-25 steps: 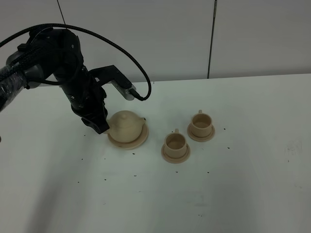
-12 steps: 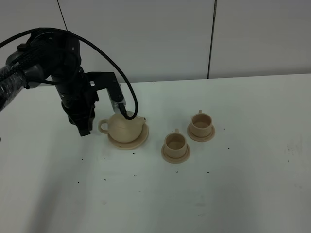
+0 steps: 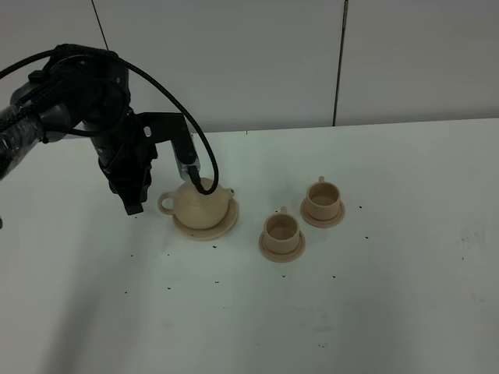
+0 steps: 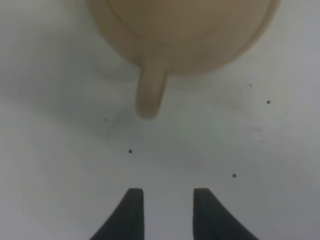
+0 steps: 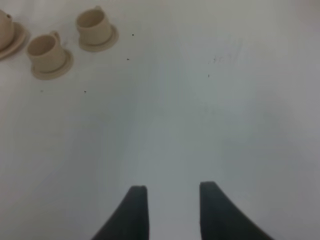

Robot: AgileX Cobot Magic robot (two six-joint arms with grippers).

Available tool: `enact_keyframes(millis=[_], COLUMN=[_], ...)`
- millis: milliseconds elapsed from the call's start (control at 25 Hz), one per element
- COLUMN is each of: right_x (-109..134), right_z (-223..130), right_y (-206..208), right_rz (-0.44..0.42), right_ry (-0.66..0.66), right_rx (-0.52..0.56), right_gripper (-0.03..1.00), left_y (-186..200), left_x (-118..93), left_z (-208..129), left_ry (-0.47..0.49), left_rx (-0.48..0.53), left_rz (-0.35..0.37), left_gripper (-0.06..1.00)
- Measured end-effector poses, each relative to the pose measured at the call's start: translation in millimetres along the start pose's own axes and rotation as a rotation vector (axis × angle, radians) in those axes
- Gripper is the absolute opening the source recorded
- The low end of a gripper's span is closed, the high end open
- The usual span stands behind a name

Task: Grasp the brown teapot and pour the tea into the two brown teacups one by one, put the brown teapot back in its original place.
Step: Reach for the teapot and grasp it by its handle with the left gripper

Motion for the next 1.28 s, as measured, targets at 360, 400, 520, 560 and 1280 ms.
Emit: enact_keyframes(millis=[360, 400, 520, 560, 1280], right_x=[0.0, 0.0, 0.0, 0.0, 0.0], right_z=[0.0, 0.0, 0.0, 0.0, 0.0], right_y=[0.0, 0.0, 0.0, 0.0, 0.0], right_rz=[0.000, 0.000, 0.000, 0.000, 0.000], right_ry=[0.000, 0.000, 0.000, 0.000, 0.000], right_rx=[0.000, 0.000, 0.000, 0.000, 0.000], right_gripper=[0.24, 0.24, 0.24, 0.24, 0.24], left_y=[-19.0, -17.9, -18.6, -20.8, -40.5], left_x=[7.3, 10.2, 13.5, 13.2, 13.1], left_z=[6.7, 8.5, 11.3, 11.8, 25.3], left_ry=[-0.034, -0.033, -0.031, -0.030, -0.019], left_rx=[-0.013, -0.023, -0.036, -0.037, -0.088], left_rz=[0.020, 0.033, 0.050, 0.048, 0.050], left_gripper=[0.31, 0.31, 0.31, 0.31, 0.31])
Point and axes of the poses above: a point on each arm's last joint axis where the gripper is mounted, y pointing back along that axis away from the gripper, x along the wrist's bending axis when the last joint is at zero, z = x × y, the point moved 9 cm from there along -y, pointing out along that axis toward the gripper, and after that the axes turned 6 degrees about -y, right-handed, at the moved point
